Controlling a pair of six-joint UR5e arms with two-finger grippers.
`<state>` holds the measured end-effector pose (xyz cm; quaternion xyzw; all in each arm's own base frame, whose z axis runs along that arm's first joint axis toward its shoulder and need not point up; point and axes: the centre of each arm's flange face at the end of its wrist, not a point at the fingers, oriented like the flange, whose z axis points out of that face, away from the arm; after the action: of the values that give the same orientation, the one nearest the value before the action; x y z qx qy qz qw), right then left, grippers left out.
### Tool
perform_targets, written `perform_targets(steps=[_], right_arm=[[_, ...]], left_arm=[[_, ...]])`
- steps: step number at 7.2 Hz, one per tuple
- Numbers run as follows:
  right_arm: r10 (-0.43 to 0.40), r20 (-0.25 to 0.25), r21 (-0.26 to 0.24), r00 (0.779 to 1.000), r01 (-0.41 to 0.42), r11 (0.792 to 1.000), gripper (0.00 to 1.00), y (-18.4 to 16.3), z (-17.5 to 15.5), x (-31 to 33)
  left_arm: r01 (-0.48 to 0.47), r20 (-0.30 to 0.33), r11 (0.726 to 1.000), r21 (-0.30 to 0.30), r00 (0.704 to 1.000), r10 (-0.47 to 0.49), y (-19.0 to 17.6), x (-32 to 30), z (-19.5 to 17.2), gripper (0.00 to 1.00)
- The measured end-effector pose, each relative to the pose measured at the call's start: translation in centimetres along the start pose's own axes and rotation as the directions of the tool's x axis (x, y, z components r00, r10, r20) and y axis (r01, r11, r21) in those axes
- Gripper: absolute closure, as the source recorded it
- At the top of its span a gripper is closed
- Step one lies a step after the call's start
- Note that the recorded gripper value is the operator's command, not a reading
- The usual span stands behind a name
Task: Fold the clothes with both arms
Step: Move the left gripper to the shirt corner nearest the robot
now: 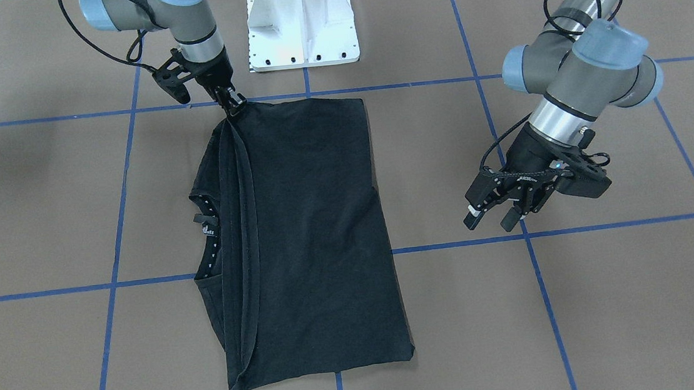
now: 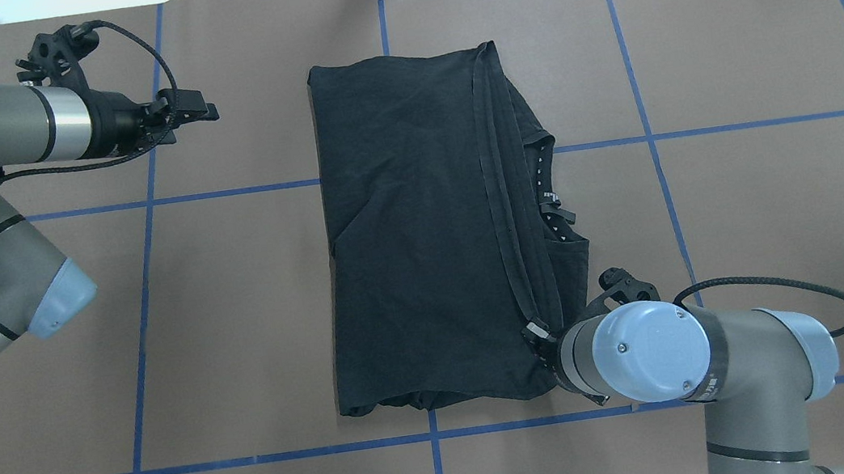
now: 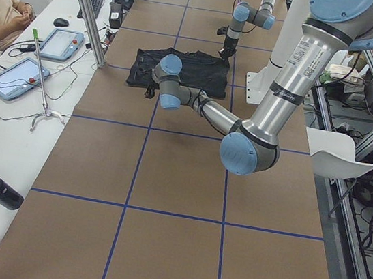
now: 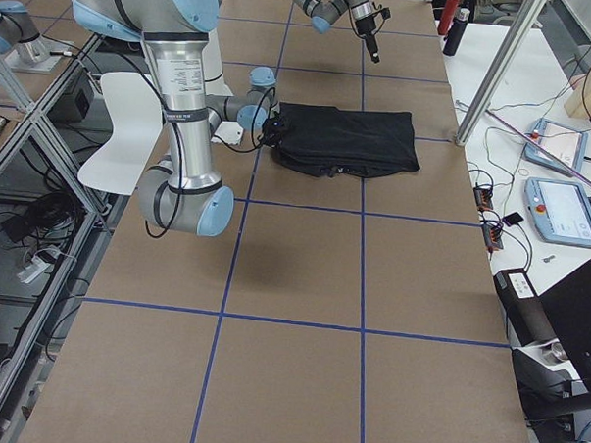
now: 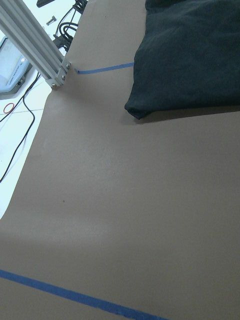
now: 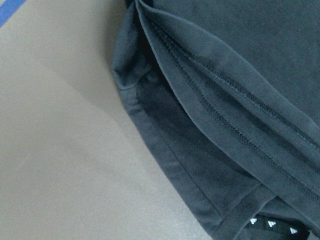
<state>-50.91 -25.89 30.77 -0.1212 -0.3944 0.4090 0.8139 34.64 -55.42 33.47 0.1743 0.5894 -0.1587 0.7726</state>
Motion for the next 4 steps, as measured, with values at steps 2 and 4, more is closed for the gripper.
perform_targets(steps=[2, 4], right_arm=[[-0.001, 0.000, -0.011, 1.000, 0.001, 1.000, 1.00, -0.3, -0.8, 0.5], [-0.006, -0.001, -0.015, 1.000, 0.006, 1.000, 1.00, -1.0, -1.7, 1.4]], left_arm=[[0.143, -0.064, 0.989, -0.031, 0.987, -0.145, 5.4, 2.3, -2.3, 0.13], [0.300, -0.095, 0.952, -0.062, 0.948, -0.304, 16.0, 4.5, -2.6, 0.13]])
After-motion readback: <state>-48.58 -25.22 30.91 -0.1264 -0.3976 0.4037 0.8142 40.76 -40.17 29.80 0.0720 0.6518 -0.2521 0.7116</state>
